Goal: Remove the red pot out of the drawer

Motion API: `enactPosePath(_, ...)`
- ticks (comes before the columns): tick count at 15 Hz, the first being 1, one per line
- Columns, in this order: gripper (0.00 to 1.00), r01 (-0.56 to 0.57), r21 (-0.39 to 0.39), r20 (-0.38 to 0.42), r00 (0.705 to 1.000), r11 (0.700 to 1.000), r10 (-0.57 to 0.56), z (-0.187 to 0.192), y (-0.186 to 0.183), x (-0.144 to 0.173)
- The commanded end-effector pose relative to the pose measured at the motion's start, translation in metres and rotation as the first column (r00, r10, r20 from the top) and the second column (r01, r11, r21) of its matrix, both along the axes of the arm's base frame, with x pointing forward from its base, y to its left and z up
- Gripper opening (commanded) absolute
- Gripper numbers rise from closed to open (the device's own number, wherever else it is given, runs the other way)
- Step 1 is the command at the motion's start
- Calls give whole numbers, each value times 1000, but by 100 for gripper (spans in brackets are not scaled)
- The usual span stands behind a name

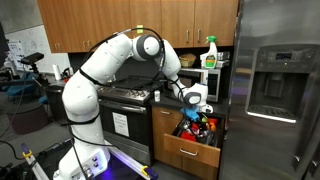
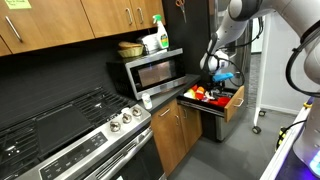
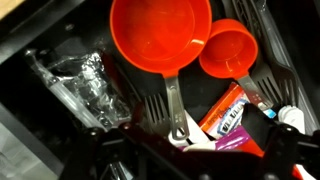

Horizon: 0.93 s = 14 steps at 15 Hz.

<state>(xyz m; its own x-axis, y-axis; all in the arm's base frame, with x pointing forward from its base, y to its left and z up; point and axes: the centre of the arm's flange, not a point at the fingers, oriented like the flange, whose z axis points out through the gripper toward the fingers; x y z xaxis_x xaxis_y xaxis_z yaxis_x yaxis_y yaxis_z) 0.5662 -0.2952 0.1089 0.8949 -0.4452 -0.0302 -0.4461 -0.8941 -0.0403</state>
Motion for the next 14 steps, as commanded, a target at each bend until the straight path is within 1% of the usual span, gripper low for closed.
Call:
enactPosePath(1, 100, -17, -8, 39, 999, 1000, 17, -2, -12, 8)
enactPosePath(5, 100, -28, -12, 44, 999, 1000, 28, -5, -19, 12)
enactPosePath(14, 100, -39, 0, 35, 999, 999, 39, -23, -26, 7)
